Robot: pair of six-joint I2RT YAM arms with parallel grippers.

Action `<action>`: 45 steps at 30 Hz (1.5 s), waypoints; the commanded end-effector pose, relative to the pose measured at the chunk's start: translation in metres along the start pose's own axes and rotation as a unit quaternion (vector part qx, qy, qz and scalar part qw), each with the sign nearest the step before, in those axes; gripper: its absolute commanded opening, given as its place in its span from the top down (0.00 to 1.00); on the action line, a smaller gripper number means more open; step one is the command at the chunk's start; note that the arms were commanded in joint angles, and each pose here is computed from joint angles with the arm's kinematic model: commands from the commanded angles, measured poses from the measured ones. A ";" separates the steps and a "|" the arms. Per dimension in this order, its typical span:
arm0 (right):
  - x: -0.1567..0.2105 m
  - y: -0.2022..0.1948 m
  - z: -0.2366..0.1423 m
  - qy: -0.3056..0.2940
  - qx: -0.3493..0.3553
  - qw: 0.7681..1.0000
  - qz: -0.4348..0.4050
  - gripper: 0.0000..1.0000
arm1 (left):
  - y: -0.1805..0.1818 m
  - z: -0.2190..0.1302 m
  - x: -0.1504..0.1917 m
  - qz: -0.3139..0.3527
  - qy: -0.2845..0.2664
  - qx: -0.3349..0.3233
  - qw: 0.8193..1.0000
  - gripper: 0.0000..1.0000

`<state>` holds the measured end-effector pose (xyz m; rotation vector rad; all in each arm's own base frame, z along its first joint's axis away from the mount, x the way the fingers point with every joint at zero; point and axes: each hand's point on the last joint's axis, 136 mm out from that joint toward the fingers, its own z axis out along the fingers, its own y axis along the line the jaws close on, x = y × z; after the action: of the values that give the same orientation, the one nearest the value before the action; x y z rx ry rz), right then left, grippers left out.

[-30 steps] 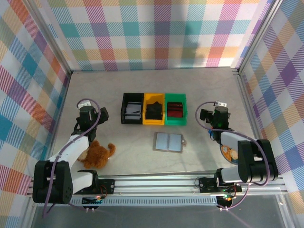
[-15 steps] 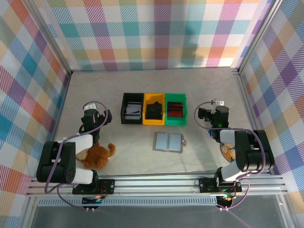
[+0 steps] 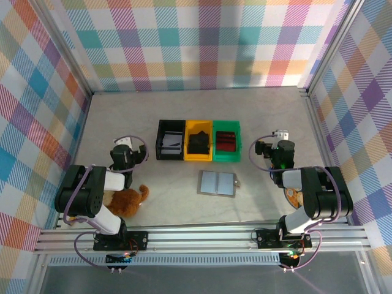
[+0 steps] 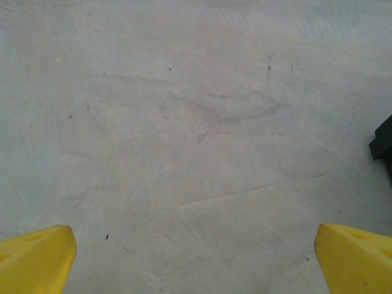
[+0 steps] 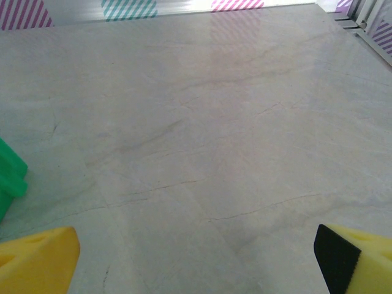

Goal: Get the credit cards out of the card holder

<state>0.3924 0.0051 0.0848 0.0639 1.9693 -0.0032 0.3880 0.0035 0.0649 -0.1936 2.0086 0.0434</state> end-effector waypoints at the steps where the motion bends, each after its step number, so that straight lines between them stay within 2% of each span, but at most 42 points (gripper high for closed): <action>1: -0.009 -0.002 0.000 -0.019 0.007 1.000 0.010 0.01 | -0.003 0.001 -0.021 0.011 -0.037 -0.008 0.999 0.00; 45: -0.009 -0.002 0.000 -0.018 0.008 1.000 0.010 0.01 | -0.003 -0.001 -0.021 0.016 -0.039 -0.013 0.999 0.00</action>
<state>0.3926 0.0029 0.0856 0.0799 1.9648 -0.0107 0.3904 0.0038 0.0713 -0.1852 1.9824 0.0877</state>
